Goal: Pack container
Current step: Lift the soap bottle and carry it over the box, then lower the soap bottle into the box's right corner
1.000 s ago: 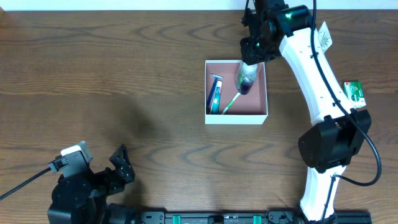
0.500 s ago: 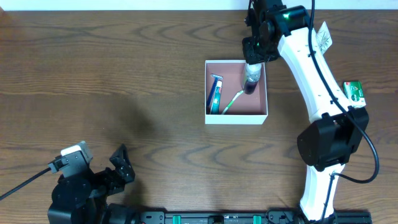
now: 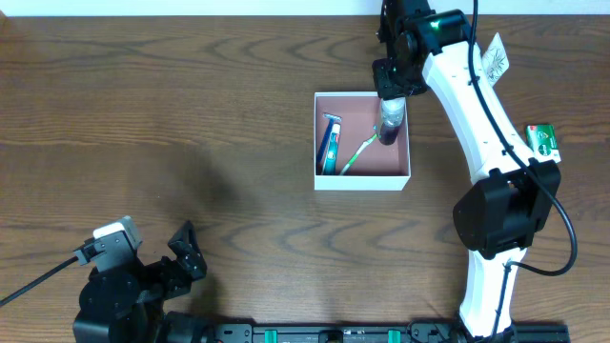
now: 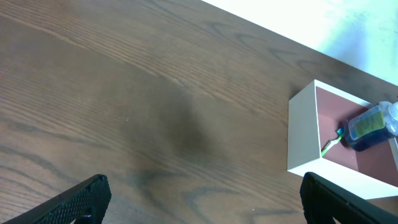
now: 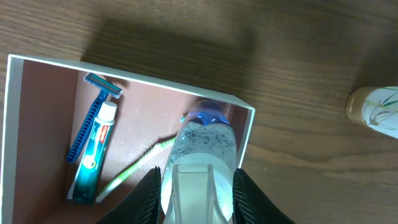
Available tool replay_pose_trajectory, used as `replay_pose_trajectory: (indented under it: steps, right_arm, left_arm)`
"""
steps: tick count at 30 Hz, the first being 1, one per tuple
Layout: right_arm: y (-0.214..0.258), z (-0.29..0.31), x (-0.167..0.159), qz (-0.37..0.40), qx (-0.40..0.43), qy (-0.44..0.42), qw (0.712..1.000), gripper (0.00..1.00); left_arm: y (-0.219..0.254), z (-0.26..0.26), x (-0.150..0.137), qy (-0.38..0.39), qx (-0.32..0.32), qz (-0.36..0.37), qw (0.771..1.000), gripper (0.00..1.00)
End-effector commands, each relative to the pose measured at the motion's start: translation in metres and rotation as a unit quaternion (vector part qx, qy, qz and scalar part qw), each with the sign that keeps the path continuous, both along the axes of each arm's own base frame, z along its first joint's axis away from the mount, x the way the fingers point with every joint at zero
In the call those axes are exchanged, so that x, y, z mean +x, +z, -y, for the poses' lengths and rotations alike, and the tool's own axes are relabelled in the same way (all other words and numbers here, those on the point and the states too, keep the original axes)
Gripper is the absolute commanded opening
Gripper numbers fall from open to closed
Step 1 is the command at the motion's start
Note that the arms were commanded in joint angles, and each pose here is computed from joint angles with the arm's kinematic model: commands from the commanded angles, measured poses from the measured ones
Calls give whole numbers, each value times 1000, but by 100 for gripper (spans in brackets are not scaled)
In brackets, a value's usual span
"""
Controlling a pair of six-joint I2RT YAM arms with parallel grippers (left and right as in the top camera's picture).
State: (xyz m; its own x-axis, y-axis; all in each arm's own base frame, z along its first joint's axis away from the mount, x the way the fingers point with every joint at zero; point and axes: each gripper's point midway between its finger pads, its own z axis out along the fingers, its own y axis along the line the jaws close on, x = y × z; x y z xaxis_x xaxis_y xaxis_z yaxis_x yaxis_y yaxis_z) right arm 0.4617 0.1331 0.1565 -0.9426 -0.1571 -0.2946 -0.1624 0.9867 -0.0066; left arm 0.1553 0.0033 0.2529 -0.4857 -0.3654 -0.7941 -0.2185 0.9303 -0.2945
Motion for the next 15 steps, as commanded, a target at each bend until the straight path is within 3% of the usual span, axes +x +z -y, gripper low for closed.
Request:
replay_pose_trajectory:
  steps: [1, 15]
  right_arm:
    - [9, -2, 5, 18, -4, -7, 1000, 28]
    - [-2, 2, 8, 9, -9, -11, 1000, 31]
  left_arm:
    - [1, -3, 0, 6, 8, 3, 1000, 98]
    - [1, -3, 0, 6, 8, 3, 1000, 98]
